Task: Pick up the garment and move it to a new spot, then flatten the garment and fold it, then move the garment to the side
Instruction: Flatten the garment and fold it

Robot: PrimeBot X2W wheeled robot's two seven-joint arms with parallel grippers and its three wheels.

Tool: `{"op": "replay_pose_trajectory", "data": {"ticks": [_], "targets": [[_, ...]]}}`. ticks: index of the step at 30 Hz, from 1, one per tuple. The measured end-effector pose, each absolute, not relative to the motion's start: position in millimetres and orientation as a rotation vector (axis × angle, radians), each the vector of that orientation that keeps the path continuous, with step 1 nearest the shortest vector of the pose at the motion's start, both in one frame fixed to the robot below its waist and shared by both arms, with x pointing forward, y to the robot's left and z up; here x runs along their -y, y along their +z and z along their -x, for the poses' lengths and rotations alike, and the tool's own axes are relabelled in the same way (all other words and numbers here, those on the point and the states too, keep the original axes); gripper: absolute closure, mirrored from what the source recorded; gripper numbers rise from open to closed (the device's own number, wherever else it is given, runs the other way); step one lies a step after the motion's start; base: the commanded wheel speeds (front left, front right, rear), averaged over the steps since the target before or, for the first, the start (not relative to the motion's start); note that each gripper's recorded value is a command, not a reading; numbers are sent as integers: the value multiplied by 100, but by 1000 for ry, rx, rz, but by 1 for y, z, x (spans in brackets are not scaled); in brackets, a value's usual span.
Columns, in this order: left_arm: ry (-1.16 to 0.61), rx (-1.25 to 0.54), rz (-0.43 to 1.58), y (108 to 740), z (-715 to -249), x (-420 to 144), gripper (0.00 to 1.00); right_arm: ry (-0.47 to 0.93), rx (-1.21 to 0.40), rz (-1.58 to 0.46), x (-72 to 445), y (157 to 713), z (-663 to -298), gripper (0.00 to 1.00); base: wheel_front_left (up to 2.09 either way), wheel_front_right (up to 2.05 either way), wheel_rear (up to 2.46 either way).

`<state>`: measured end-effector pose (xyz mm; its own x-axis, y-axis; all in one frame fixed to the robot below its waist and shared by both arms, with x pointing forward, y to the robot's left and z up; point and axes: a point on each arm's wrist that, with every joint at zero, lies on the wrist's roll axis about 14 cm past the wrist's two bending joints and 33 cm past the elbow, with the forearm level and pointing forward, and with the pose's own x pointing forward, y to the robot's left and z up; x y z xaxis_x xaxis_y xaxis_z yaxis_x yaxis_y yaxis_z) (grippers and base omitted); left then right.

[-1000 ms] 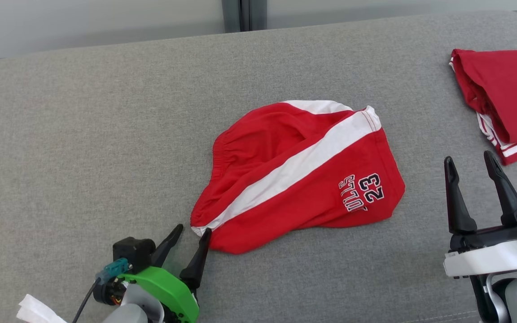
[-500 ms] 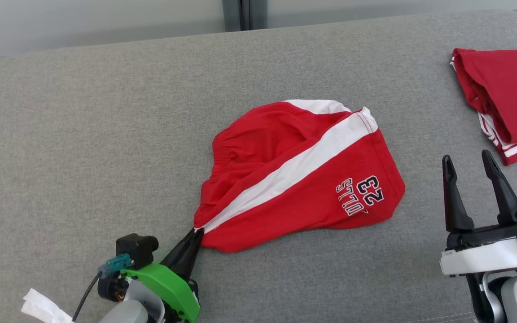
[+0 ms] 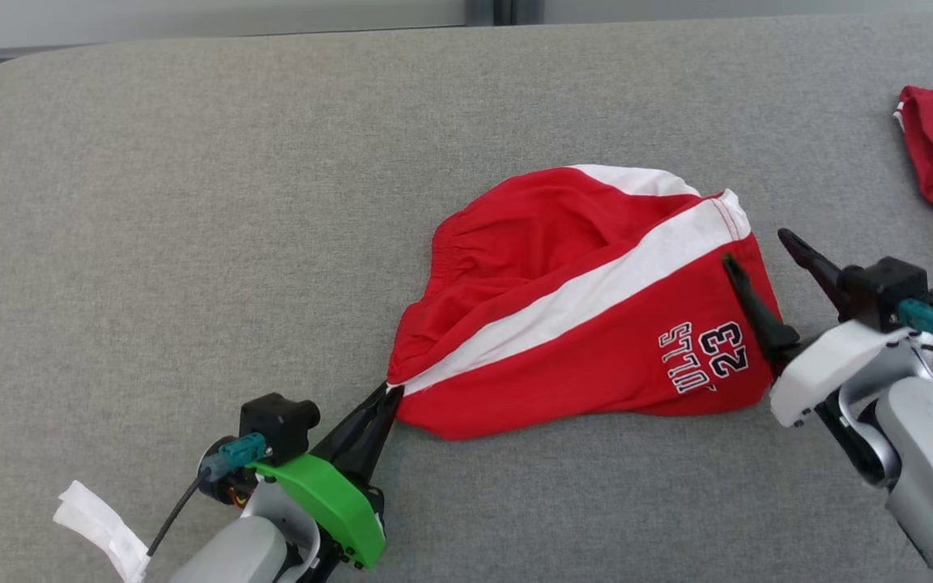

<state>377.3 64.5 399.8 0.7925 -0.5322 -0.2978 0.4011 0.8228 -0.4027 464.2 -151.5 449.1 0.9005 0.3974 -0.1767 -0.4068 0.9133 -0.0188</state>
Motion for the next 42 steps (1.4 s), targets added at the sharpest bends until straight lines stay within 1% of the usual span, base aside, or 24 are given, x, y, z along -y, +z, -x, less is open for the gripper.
{"op": "replay_pose_trajectory", "data": {"ticks": [3,7,8,9,10,12,16,18,20,23,26,30,33,38,42], "targets": [[-506,-416,326,401,-378,-67,100,466,-208,66,141,447,-478,0,0,0,0],[-496,-414,320,402,-378,-71,100,494,-238,-2,129,448,-489,0,0,0,0],[-495,-415,317,402,-378,-71,100,502,-262,3,128,444,-489,4,0,0,0],[-495,-415,315,402,-378,-71,100,504,-284,9,129,440,-489,17,0,0,0],[-493,-415,313,402,-378,-72,100,509,-295,10,128,438,-488,56,0,0,0],[-493,-411,312,404,-379,-72,100,527,-295,14,125,438,-488,100,0,0,0],[-537,-392,289,411,-385,-64,100,522,-204,-24,125,460,-502,100,0,0,0],[-563,-351,303,425,-399,-58,100,512,-150,-21,131,476,-513,100,0,0,0],[-584,-294,316,446,-421,-52,100,491,-90,-28,139,495,-526,100,0,0,0],[-617,-181,274,493,-470,-49,100,454,31,-7,156,537,-552,100,0,0,0],[-662,-134,263,536,-513,-36,100,413,131,41,175,574,-575,100,0,0,0],[-730,-92,165,585,-565,-13,100,351,277,92,199,629,-606,100,0,0,0],[-738,1,103,627,-606,1,100,297,394,121,214,673,-630,100,0,0,0],[-738,217,96,680,-646,23,100,203,548,166,238,726,-650,100,0,0,0],[-719,340,114,685,-665,29,100,164,626,212,246,744,-653,100,0,0,0]]}}
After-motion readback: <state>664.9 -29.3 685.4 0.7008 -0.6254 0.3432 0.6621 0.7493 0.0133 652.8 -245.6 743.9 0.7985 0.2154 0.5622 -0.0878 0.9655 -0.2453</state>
